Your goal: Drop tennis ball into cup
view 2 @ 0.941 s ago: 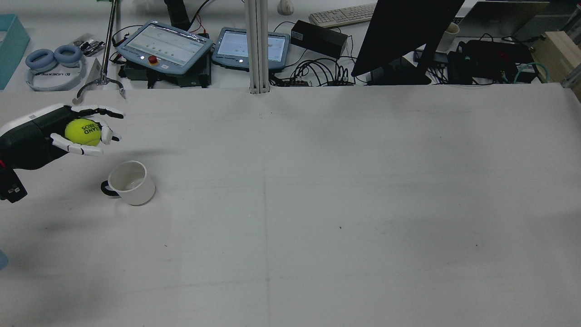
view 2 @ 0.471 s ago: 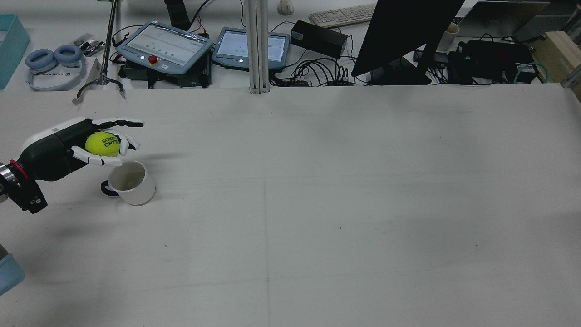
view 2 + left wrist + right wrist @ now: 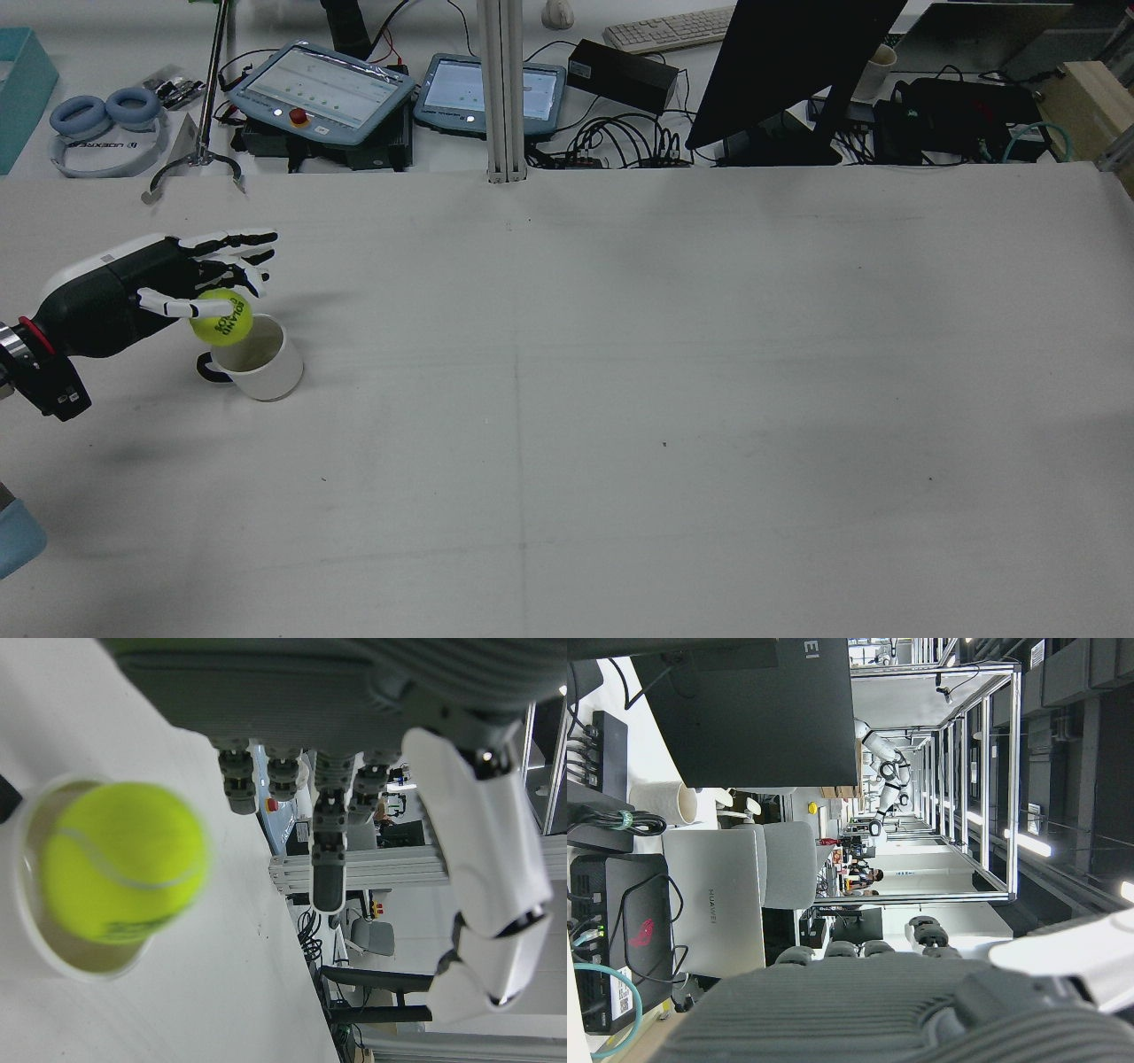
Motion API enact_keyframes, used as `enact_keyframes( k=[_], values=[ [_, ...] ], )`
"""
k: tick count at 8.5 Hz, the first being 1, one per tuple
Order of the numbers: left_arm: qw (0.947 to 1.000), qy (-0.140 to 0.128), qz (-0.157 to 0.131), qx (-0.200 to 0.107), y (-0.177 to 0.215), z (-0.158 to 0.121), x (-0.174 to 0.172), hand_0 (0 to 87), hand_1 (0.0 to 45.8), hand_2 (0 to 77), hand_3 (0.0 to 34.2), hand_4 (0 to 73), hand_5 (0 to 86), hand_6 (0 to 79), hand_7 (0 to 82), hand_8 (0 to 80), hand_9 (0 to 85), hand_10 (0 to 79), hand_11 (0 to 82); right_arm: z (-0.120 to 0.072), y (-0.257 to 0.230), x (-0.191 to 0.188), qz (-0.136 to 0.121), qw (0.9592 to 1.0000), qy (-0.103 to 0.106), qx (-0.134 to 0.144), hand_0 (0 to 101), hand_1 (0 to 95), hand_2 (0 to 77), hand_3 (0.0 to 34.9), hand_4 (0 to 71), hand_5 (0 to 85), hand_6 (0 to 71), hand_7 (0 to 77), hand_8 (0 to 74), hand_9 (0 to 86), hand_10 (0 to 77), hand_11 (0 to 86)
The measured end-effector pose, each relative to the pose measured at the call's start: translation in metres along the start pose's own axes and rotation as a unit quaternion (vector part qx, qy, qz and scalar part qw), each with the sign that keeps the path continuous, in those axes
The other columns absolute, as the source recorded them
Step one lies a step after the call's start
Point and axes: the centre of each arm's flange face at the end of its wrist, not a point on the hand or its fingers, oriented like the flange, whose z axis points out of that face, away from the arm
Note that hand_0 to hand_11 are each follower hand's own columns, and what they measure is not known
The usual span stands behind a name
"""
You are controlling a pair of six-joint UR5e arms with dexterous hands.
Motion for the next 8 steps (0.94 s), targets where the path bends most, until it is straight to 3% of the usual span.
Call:
enact_keyframes(
  k=[1,2,3,5,6,8],
  values=[
    [1.0,0.0,0.0,0.0,-0.002,0.0,-0.001,47.6,14.7,28.4,0.0,17.4,9.8,43.1,22.4,11.5,8.2,9.8,15.8,0.0,0.0,0.0,0.0,1.0,0.0,0.0,0,0.5,0.5,0.0,0.0,0.0,0.0,0.5,0.0,0.0,0.0,0.5],
    [1.0,0.0,0.0,0.0,-0.003,0.0,-0.001,46.4,13.6,30.5,0.0,17.4,9.8,31.6,8.7,11.5,7.6,9.8,15.8,0.0,0.0,0.0,0.0,1.0,0.0,0.0,0,0.5,0.5,0.0,0.0,0.0,0.0,0.5,0.0,0.0,0.0,0.5],
    [1.0,0.0,-0.002,-0.001,-0.002,0.0,-0.001,46.3,13.1,31.6,0.0,17.4,10.4,38.2,4.4,11.5,6.5,9.8,15.8,0.0,0.0,0.0,0.0,1.0,0.0,0.0,0,0.5,0.5,0.0,0.0,0.0,0.0,0.0,0.0,0.0,0.0,0.5],
    [0.9996,0.019,-0.02,0.005,-0.01,-0.013,0.022,46.2,13.6,31.6,0.0,17.4,10.4,34.9,8.7,11.5,6.0,9.8,15.8,0.0,0.0,0.0,0.0,1.0,0.0,0.0,0,0.5,0.5,0.0,0.0,0.0,0.0,0.0,0.0,0.0,0.0,0.5],
    [0.9984,0.049,-0.023,0.015,-0.024,-0.035,0.059,46.3,14.7,30.5,0.0,16.9,10.4,31.6,8.7,7.6,6.5,9.8,15.3,0.0,0.0,0.0,0.0,1.0,0.0,0.0,0,0.5,0.5,0.0,0.0,0.0,0.0,0.0,0.0,0.0,0.0,0.5],
    [0.9919,0.121,-0.007,0.038,-0.054,-0.105,0.151,46.2,14.7,29.5,0.0,18.0,7.6,30.0,10.9,10.4,7.1,9.8,15.8,0.0,0.0,-0.001,0.0,1.0,-0.001,-0.001,0,0.5,0.5,0.0,0.0,0.0,0.0,0.0,0.0,0.0,0.0,0.5]
  ],
)
